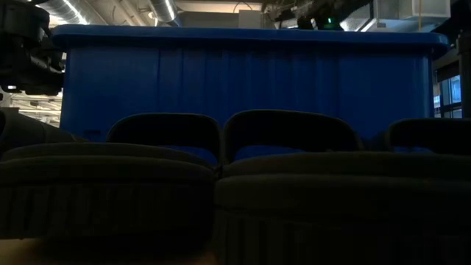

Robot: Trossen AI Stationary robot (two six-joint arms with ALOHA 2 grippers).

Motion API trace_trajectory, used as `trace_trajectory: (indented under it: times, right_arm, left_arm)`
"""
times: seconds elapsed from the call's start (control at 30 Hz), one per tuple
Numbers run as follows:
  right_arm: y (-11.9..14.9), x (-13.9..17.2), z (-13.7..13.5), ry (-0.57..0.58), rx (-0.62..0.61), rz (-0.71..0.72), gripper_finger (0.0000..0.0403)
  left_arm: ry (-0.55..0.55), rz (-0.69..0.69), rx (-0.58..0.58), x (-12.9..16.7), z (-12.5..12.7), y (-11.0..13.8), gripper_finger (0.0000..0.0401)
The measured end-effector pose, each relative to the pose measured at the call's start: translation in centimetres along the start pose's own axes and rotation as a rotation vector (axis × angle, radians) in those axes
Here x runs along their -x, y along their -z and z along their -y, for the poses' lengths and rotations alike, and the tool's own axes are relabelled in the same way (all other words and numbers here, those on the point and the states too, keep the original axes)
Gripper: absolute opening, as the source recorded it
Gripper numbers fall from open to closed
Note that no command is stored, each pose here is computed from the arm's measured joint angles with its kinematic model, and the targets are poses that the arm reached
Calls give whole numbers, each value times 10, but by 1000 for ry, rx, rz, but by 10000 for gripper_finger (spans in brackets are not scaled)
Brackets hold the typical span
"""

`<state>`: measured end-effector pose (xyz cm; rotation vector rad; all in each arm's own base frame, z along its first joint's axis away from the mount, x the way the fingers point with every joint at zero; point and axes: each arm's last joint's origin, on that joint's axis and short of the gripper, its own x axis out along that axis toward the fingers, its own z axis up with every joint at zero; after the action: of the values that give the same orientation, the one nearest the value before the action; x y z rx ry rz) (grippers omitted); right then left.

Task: Pick and place slides into bin
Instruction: Put the black slide into the blue bin

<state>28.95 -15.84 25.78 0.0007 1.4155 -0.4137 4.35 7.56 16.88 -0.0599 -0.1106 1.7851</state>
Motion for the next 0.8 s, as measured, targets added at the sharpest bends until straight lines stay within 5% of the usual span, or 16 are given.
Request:
trace_trajectory:
  times: [0.43,0.8]
  right_arm:
    - [-47,109,-30,-354,69,457,304]
    - [-41,177,-104,-475,210,546,304]
  left_arm:
    - [0,0,0,0,0,0,248]
    - [0,0,0,0,0,0,248]
